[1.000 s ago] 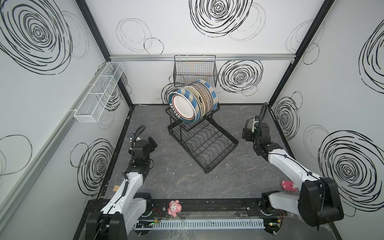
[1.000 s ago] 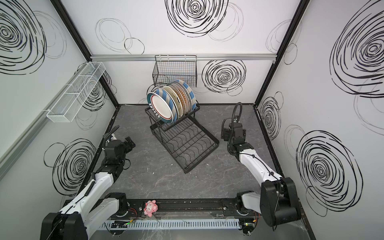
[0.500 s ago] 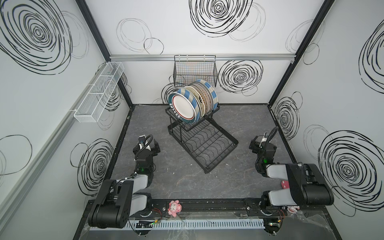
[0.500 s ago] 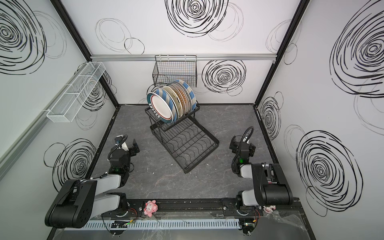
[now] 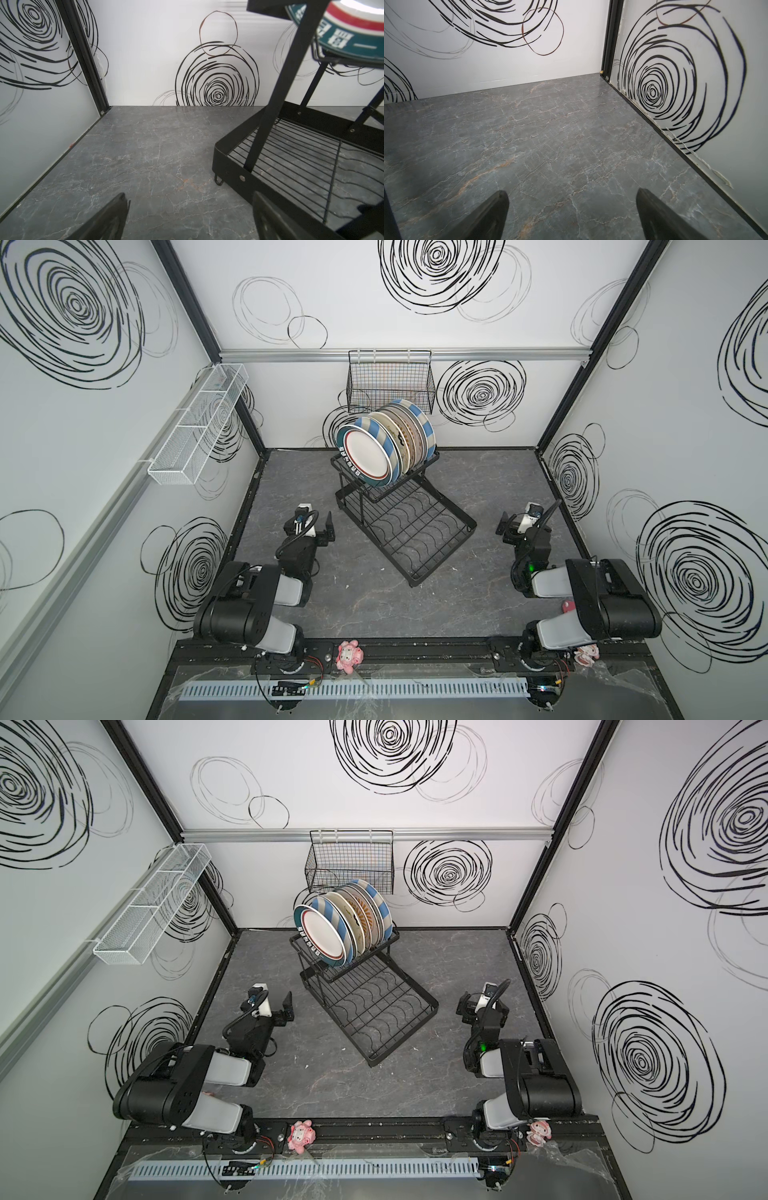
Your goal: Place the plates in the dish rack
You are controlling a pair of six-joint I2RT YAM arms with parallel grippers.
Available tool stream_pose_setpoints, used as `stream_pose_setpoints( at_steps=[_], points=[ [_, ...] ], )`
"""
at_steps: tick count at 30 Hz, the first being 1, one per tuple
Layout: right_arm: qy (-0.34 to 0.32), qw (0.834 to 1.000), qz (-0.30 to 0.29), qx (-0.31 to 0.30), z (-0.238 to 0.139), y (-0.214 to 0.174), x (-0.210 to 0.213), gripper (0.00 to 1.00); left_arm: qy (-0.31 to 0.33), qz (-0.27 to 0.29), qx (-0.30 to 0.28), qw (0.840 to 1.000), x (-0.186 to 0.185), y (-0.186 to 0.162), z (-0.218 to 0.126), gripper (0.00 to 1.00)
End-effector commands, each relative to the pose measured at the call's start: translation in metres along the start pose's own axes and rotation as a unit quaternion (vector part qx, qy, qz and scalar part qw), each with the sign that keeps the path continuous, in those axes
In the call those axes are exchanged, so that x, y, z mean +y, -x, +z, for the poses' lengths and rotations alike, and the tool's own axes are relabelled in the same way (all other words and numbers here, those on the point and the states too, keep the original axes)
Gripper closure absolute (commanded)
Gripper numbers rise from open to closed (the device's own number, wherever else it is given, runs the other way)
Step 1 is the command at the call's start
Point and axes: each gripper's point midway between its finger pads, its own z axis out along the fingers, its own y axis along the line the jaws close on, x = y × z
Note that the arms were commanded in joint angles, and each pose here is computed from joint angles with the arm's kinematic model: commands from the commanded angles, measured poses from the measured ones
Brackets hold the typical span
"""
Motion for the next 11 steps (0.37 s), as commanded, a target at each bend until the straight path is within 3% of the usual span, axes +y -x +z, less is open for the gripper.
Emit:
stream_pose_setpoints(
  at_steps=[1,11],
  points=[
    [0.004,0.999,0.005,-0.031,0.0002,0.0174,0.0012,0.00,-0.009,0.000,-0.037,0.999,-0.0012,0.0199,0.0015,0.04],
    [0.006,0.999,0.005,-0.031,0.0006,0.0175,0.0022,0.00,-0.009,0.000,-0.038,0.999,-0.0006,0.0196,0.0011,0.04]
  ],
)
